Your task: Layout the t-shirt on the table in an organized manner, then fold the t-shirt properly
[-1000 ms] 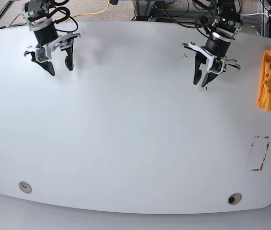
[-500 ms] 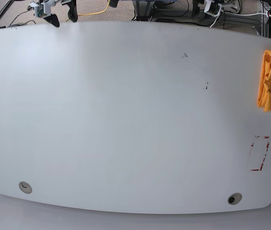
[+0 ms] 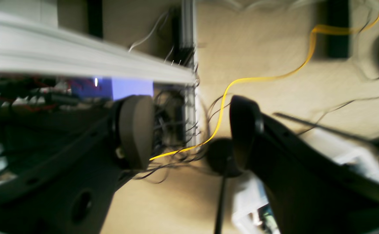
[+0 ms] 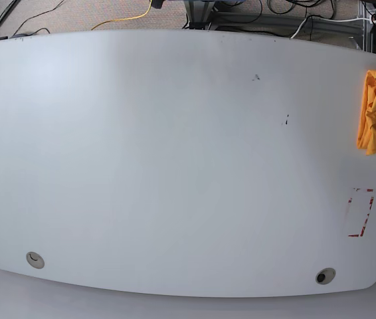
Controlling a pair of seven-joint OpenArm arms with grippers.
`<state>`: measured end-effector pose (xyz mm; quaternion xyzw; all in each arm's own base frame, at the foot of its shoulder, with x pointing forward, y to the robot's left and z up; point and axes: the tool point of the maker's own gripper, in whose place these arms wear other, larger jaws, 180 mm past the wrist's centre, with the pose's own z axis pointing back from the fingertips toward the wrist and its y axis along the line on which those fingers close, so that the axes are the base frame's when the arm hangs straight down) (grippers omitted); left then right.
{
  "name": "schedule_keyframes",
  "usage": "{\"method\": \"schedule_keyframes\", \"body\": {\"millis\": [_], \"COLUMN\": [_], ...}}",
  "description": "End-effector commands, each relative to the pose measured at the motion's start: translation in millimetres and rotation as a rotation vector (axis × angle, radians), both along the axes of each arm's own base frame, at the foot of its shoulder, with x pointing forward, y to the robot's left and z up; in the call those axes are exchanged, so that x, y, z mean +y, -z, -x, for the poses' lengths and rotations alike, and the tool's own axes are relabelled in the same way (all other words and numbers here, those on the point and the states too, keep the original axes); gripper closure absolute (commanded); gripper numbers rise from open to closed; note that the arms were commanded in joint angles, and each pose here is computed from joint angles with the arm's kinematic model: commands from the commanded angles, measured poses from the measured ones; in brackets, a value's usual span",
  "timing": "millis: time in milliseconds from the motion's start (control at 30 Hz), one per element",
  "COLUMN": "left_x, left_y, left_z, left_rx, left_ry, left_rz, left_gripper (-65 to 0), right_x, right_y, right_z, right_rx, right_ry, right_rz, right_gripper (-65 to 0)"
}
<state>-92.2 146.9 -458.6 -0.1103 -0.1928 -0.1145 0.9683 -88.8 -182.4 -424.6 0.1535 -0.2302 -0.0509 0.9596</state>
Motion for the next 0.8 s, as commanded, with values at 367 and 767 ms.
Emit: {"method": "schedule_keyframes", "body": {"millis": [367, 767], "left_x": [24.1, 48.2], "left_y": [98.0, 157.6], "left_z": [-8.0, -7.2], "left_rx": [0.112, 0.257], "left_ry": [-0.132, -0.129], "left_rz": [0.016, -0.112], "left_gripper": [-12.2, -12.2], "right_x": [14.1, 31.8], "right_y": [111.3, 165.1], "right_z": [36.0, 22.2], "right_rx": [0.178, 0.267], "right_ry": [-0.014, 0.015], "right_rz": [-0.066, -0.104], "right_gripper": [-35.7, -35.7]}}
